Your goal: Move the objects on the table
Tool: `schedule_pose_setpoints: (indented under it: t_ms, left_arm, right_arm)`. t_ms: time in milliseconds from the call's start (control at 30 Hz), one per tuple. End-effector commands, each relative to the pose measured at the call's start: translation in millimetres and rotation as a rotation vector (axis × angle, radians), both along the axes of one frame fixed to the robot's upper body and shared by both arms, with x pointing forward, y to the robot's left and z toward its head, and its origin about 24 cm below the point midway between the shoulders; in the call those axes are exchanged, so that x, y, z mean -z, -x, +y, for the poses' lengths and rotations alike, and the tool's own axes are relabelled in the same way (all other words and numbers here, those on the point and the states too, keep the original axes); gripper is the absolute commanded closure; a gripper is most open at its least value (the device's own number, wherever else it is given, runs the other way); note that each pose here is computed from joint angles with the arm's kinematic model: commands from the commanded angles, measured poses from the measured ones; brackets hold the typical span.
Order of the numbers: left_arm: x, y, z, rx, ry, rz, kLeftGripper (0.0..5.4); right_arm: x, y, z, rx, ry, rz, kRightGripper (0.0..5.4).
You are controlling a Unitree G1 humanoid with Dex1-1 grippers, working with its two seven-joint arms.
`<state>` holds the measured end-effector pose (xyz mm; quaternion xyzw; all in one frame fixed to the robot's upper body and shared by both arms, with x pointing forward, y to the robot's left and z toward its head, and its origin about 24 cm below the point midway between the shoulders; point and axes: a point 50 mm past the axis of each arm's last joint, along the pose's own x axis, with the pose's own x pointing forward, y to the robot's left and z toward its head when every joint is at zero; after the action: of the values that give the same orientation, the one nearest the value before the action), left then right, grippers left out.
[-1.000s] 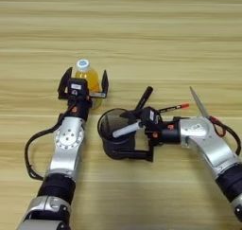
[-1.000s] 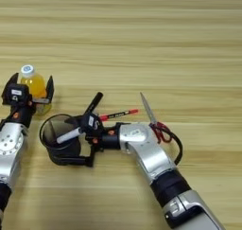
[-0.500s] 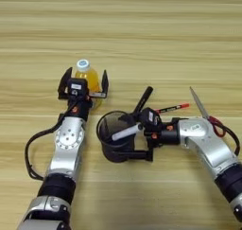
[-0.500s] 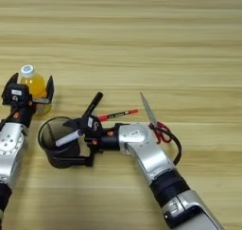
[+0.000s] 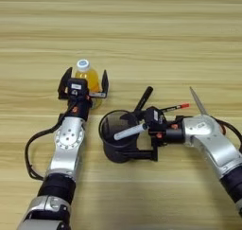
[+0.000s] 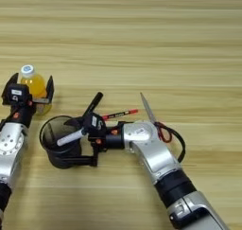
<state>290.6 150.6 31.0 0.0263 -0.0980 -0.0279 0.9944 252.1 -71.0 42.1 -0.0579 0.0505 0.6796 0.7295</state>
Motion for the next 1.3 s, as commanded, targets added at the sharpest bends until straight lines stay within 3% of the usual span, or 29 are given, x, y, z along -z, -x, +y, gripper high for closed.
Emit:
schedule_pose_setpoints:
  t_ms: [33,567,1033,1200,1300]
  left_arm:
    - [-0.8,-1.6,-1.0,0.005,-0.017,-0.005,0.0]
    - [-0.3,-2.2,1.0,0.005,-0.021,-0.002,0.0]
    - [0.0,-1.6,0.9,0.005,-0.021,-0.002,0.0]
    - [0.2,-1.5,0.8,0.005,-0.021,-0.001,0.0]
    - [0.3,-1.4,0.9,0.005,-0.021,-0.001,0.0]
  right_arm:
    - [-5.1,2.1,-14.6,0.004,0.006,0.001,0.72]
    - [-2.0,16.9,-60.0,0.052,0.094,0.034,0.73]
    - [4.6,22.4,-64.2,0.057,0.117,0.062,0.73]
    - [6.2,22.7,-65.0,0.063,0.127,0.067,0.04]
    - [6.2,22.5,-65.4,0.069,0.126,0.068,0.01]
